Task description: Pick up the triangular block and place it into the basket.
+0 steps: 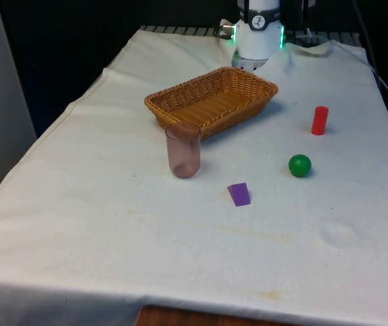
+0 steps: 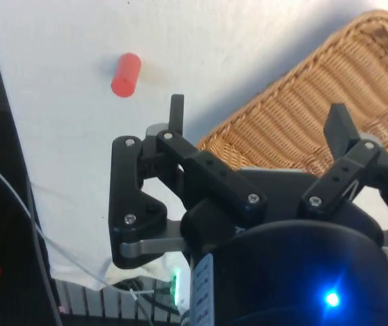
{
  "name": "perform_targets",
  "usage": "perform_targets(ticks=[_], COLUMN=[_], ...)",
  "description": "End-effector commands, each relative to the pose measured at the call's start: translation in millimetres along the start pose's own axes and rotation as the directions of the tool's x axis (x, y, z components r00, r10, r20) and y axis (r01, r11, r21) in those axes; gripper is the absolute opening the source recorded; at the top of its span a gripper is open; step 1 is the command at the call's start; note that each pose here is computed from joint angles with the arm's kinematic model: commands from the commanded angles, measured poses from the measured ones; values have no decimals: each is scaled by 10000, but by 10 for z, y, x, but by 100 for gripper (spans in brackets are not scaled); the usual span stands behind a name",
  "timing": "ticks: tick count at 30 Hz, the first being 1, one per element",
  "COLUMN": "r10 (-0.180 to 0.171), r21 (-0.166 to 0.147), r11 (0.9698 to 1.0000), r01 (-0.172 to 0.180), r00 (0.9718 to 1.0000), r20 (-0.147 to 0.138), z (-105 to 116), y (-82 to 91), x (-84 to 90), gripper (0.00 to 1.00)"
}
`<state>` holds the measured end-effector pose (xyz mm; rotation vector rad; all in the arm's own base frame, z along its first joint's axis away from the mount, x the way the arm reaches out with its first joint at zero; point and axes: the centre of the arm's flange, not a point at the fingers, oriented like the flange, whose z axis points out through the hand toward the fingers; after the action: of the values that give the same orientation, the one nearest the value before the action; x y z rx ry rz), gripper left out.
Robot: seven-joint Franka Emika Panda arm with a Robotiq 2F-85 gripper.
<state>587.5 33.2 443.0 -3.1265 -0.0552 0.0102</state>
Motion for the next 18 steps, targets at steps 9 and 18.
perform_targets(ticks=[9,18], r10=[-136,-231], r21=[3,-69], r11=[9999,9997], r01=[137,229], r00=[9993,9988], r20=[-351,-421], z=[288,541], y=[-190,-358], x=[2,146], gripper=[100,100])
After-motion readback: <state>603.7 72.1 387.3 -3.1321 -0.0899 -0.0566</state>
